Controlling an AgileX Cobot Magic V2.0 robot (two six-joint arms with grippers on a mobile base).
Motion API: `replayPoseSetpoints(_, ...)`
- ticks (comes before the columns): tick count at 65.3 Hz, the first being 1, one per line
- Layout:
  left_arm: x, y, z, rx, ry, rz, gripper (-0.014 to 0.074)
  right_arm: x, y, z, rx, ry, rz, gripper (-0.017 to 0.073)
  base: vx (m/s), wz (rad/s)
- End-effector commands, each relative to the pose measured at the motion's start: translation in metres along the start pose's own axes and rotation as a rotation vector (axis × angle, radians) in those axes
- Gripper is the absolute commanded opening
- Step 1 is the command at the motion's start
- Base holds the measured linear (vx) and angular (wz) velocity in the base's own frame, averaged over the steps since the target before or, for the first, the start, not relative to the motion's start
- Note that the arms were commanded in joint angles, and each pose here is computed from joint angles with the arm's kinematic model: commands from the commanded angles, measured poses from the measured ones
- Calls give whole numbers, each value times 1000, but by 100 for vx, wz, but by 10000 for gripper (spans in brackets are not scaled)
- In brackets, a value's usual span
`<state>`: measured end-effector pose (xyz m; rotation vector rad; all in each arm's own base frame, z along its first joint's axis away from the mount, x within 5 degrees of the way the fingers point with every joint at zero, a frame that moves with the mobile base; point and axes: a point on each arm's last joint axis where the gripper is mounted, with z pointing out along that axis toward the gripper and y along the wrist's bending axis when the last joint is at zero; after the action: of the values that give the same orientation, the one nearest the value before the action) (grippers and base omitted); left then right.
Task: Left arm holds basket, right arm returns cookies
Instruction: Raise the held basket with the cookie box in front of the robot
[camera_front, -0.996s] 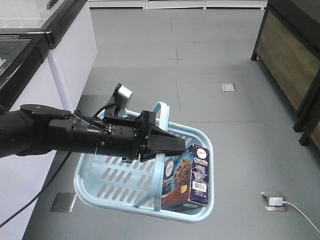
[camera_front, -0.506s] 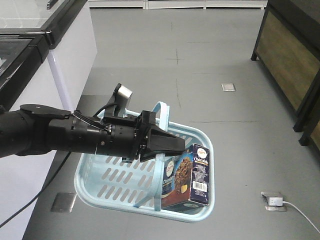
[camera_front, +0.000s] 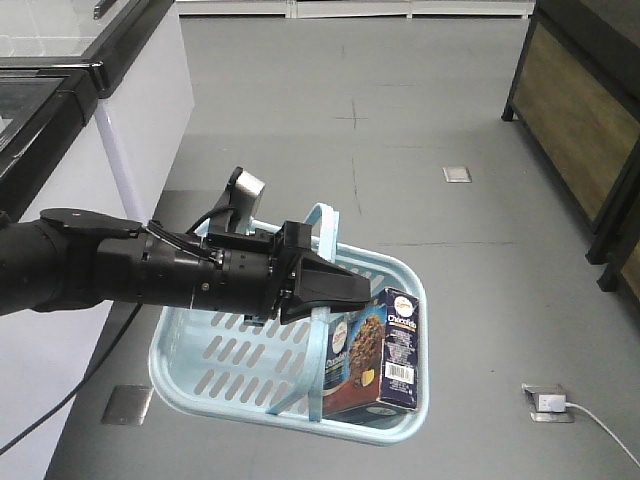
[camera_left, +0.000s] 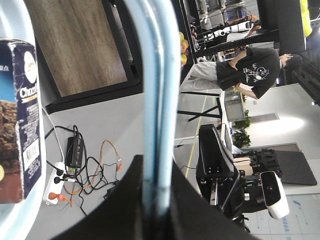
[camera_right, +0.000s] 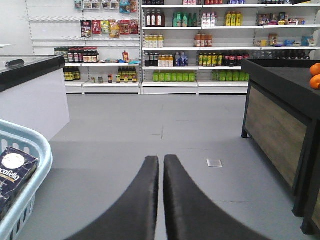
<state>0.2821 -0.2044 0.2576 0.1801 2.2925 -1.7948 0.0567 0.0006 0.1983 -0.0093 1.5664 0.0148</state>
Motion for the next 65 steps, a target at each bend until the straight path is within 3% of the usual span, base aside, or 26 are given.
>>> replayPoseSetpoints(1,-4,-38,-8,160,-53,29,-6,-1,1,0,-8,-69,-16,-6,0,0)
replayPoseSetpoints(29,-4,-38,-8,161,-51,29,-6,-1,1,0,-8,-69,-16,-6,6,-3)
replayPoseSetpoints(65,-4,-38,-8,161,-51,29,-6,-1,1,0,-8,-69,-16,-6,24,-5)
